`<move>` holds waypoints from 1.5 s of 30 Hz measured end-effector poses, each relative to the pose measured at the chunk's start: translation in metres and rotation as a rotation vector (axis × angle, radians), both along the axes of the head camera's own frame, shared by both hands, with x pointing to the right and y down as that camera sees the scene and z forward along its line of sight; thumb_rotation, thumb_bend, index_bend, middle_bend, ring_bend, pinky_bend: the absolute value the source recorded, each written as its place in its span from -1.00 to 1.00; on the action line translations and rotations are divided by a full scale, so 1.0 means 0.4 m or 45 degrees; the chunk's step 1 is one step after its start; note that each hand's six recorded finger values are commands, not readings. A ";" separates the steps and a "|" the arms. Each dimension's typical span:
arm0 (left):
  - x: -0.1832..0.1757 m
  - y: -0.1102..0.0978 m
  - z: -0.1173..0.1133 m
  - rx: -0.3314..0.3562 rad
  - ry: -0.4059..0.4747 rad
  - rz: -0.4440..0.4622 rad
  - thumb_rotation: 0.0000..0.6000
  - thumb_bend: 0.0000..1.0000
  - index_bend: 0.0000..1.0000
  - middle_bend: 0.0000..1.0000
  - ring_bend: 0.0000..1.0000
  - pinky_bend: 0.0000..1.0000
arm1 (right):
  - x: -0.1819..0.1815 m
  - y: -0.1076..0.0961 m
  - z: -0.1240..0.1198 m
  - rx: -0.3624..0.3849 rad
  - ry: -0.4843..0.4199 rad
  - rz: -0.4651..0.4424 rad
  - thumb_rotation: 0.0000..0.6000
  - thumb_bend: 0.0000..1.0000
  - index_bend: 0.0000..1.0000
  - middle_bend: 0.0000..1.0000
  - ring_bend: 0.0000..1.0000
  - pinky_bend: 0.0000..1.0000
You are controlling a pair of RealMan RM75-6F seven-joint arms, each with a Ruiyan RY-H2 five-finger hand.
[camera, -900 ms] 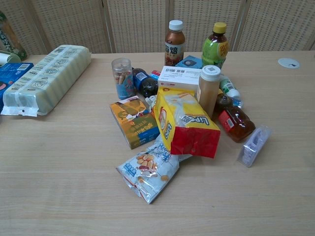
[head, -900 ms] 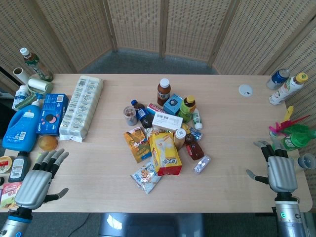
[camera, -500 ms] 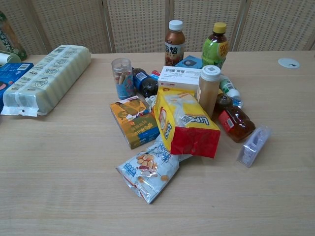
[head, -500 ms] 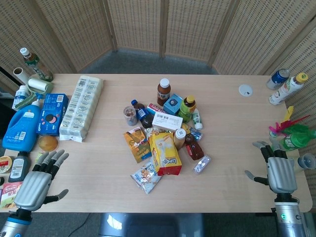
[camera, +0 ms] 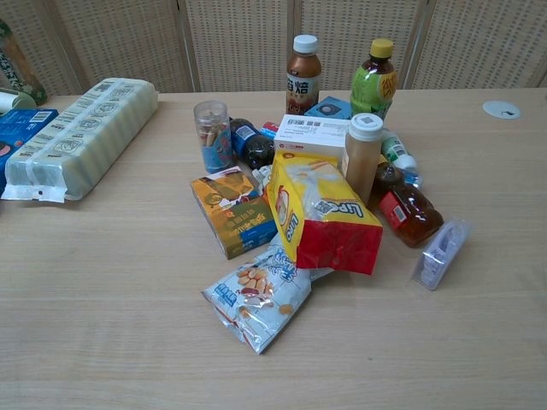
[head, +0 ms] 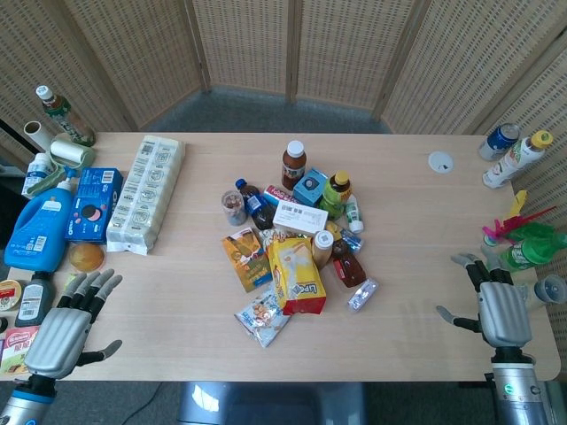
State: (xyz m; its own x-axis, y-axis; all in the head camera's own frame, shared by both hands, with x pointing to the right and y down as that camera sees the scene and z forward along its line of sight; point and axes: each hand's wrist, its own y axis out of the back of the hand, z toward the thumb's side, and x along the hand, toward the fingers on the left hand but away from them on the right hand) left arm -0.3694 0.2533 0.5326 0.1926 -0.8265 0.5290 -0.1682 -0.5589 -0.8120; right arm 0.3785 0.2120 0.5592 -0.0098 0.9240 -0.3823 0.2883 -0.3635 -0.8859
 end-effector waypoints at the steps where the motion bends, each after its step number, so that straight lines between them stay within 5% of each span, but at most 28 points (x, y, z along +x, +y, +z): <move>1: 0.001 -0.001 0.000 0.001 0.000 0.002 1.00 -0.56 -0.82 -0.93 -1.00 -1.00 | -0.001 0.001 0.004 -0.005 -0.008 0.001 1.00 -1.00 -0.56 -0.50 -1.00 -0.97; 6: 0.005 -0.003 -0.002 0.002 0.001 0.009 1.00 -0.56 -0.82 -0.93 -1.00 -1.00 | -0.015 -0.004 0.021 -0.020 -0.081 0.008 1.00 -1.00 -0.57 -0.51 -1.00 -0.96; 12: 0.015 -0.007 -0.004 0.000 0.010 0.020 1.00 -0.55 -0.83 -0.93 -1.00 -1.00 | -0.086 -0.039 0.072 -0.062 -0.312 -0.009 1.00 -1.00 -0.62 -0.60 -1.00 -0.97; 16: 0.013 -0.007 -0.007 -0.001 0.008 0.016 1.00 -0.56 -0.82 -0.93 -1.00 -1.00 | -0.163 -0.086 0.125 -0.105 -0.522 -0.028 1.00 -1.00 -0.73 -0.72 -1.00 -0.97; 22: -0.002 -0.004 -0.013 -0.001 -0.008 -0.005 1.00 -0.56 -0.82 -0.93 -1.00 -1.00 | -0.253 -0.172 0.201 -0.145 -0.689 -0.051 1.00 -1.00 -0.77 -0.74 -1.00 -0.97; 31: -0.006 -0.008 -0.003 -0.015 -0.016 -0.010 1.00 -0.56 -0.82 -0.93 -1.00 -1.00 | -0.320 -0.230 0.291 -0.218 -0.750 -0.047 1.00 -1.00 -0.76 -0.74 -1.00 -0.96; 45: -0.009 -0.012 0.010 -0.029 -0.024 -0.019 1.00 -0.56 -0.82 -0.93 -1.00 -1.00 | -0.358 -0.237 0.422 -0.346 -0.775 0.023 1.00 -1.00 -0.74 -0.73 -1.00 -0.96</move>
